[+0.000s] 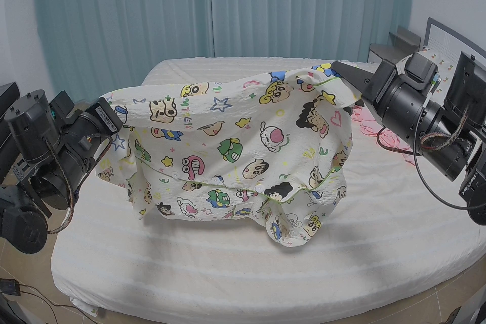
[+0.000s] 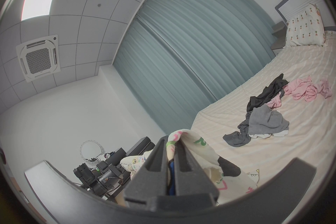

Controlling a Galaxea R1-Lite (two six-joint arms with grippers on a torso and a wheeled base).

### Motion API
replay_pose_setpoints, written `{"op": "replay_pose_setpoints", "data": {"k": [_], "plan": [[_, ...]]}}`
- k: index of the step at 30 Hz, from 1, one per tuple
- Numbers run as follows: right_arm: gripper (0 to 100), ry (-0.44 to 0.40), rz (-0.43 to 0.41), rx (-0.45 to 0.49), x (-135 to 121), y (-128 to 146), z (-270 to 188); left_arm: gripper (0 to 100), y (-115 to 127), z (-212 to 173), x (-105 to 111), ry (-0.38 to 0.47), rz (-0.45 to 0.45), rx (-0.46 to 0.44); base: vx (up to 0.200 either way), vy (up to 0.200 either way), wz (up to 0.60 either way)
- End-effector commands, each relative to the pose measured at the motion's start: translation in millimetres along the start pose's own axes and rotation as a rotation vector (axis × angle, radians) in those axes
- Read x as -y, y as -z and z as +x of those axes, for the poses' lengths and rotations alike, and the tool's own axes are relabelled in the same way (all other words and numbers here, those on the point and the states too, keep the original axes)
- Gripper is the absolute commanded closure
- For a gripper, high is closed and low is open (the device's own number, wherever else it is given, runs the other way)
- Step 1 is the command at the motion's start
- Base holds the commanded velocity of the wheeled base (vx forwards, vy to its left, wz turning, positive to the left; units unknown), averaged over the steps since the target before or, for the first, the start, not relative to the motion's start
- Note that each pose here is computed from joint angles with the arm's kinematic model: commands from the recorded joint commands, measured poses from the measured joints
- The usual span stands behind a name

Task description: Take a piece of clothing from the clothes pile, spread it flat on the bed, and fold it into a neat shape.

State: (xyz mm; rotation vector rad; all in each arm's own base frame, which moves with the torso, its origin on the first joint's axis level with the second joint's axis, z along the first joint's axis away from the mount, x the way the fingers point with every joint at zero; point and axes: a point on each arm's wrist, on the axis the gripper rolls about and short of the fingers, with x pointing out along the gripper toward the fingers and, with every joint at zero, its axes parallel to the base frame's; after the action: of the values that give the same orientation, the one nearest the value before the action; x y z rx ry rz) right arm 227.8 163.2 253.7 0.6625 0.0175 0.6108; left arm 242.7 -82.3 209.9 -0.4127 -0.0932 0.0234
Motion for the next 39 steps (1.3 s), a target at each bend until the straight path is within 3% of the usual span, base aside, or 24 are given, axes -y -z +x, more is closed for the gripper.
{"op": "replay_pose_setpoints", "data": {"k": [1,9,28,39], "plan": [[100,-0.003,0.000,0.002,-0.7,-0.9,-1.7,100,1.0,-0.6,-0.4,-0.001,0.001,-0.004,0.000,0.000,0.00],[100,0.004,0.000,-0.012,1.3,2.5,-4.1,100,4.8,-5.0,-3.0,-0.006,0.006,-0.020,0.000,0.000,0.00],[100,-0.048,-0.011,-0.021,-11.6,-0.4,-42.5,100,-1.2,-29.7,-10.9,-0.012,0.001,-0.006,-0.200,0.000,0.00],[100,-0.151,-0.029,0.026,-30.6,-17.2,-78.9,100,-15.3,-57.0,-17.9,0.013,-0.020,0.037,-0.145,0.000,0.00]]}}
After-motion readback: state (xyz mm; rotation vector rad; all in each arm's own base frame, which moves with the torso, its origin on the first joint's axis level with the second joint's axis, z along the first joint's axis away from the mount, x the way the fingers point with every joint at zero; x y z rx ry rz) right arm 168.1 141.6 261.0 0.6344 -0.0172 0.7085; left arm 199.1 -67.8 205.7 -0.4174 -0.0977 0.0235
